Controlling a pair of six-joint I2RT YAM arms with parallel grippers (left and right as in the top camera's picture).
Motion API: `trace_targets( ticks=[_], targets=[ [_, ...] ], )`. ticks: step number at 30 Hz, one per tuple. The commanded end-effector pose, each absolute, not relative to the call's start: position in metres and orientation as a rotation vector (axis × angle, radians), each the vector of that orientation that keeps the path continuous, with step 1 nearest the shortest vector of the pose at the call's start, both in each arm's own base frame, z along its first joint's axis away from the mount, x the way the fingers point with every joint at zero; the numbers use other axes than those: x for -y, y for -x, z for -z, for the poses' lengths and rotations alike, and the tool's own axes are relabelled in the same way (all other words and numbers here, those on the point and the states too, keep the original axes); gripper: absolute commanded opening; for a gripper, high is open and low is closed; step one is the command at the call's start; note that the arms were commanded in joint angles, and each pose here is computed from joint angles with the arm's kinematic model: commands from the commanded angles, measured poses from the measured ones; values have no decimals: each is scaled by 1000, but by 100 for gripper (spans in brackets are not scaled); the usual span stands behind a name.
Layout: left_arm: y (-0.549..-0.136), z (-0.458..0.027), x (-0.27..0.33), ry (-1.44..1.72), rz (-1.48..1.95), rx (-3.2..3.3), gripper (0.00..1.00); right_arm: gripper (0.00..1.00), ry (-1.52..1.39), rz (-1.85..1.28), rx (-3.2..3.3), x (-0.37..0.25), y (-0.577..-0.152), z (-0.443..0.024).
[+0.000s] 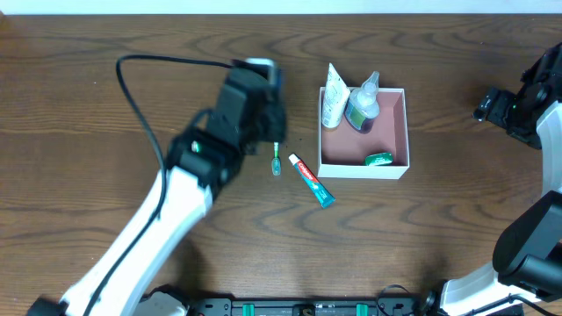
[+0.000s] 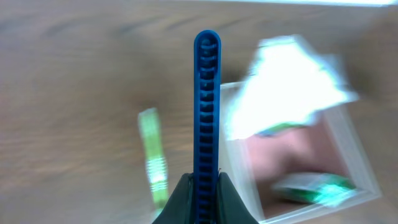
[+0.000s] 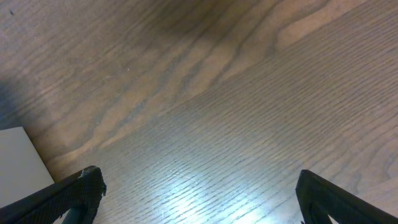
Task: Pack container
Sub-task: 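Carry the blue razor into the box and release it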
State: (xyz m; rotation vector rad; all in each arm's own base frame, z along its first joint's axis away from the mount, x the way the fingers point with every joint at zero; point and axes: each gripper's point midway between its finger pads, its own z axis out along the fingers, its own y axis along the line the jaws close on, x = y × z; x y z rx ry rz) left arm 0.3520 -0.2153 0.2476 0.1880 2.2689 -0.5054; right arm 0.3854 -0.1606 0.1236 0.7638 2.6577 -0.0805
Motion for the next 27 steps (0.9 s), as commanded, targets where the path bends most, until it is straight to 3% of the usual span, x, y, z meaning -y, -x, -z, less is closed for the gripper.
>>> trace_targets(
  ticks=[1, 7, 21, 25, 27],
  targets=[
    [-323, -276, 262, -341, 632, -2176, 6, 99, -787, 86, -2660, 163, -384, -120],
    [-319, -277, 314, -435, 560, -2050, 6, 99, -787, 86, -2660, 163, -384, -120],
    [-361, -169, 369, -578, 441, -2099, 7, 99, -787, 86, -2660, 163, -384, -120],
    [-362, -153, 370, -590, 423, -2127, 22, 99, -787, 86, -2660, 163, -384, -120],
    [-361, -151, 370, -593, 418, -2134, 24, 99, -787, 86, -2660, 163, -384, -120]
  ],
)
